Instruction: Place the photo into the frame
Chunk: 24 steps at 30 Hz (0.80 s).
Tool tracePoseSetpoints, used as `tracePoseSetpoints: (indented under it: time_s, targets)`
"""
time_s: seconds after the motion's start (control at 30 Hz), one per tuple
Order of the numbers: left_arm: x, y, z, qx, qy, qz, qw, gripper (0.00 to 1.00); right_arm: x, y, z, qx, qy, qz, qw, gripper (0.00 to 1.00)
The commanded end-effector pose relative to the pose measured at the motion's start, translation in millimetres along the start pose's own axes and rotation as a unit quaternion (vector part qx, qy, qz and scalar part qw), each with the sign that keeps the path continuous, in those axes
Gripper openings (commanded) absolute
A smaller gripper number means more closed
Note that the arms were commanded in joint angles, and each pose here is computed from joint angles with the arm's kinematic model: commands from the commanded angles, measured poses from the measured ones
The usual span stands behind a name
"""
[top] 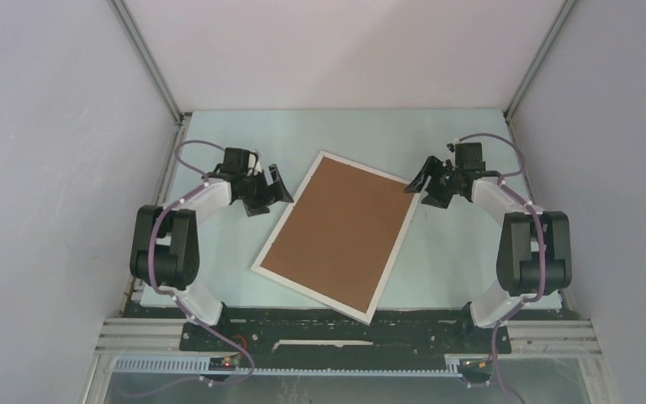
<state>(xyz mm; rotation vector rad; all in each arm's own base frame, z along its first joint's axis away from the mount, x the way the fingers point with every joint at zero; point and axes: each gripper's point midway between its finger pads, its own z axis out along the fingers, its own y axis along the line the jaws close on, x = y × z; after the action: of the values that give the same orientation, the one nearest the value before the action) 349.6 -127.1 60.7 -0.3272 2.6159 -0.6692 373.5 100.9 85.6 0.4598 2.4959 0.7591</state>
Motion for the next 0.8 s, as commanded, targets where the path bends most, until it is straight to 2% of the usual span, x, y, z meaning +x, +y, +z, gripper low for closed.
tracePoseSetpoints:
  time_s: [0.0,0.13,0.23,0.43,0.47,0.57,0.77]
  targets:
    - [-44.3,-19.3,10.1,0.026,-0.024,0.016,0.999,0.95,-23.0,13.5,8.9,-0.039,-0.011,0.000,0.999,0.72]
    - [-62.8,-36.1,37.3,0.071,-0.008,0.014,0.997,0.95,-23.5,14.0,27.8,-0.059,0.007,0.019,0.998,0.70]
    - [-68.1,-47.9,55.6,0.115,0.000,0.000,0.993,0.88,-22.9,10.0,38.4,-0.060,0.014,0.026,0.998,0.66]
    - [-67.6,-56.6,72.6,0.139,0.015,-0.002,0.990,0.86,-19.4,5.4,51.5,-0.066,0.025,0.028,0.997,0.64]
    - [-62.8,-66.4,82.1,0.157,0.041,0.007,0.987,0.84,-17.5,24.7,55.7,-0.100,0.021,-0.014,0.995,0.61]
    - [-59.7,-83.2,90.8,0.178,0.061,0.018,0.982,0.80,-9.8,46.6,56.8,-0.119,0.018,-0.060,0.991,0.60]
    - [-57.2,-110.8,91.8,0.203,0.070,0.044,0.976,0.79,9.7,66.7,61.3,-0.134,0.035,-0.073,0.988,0.59]
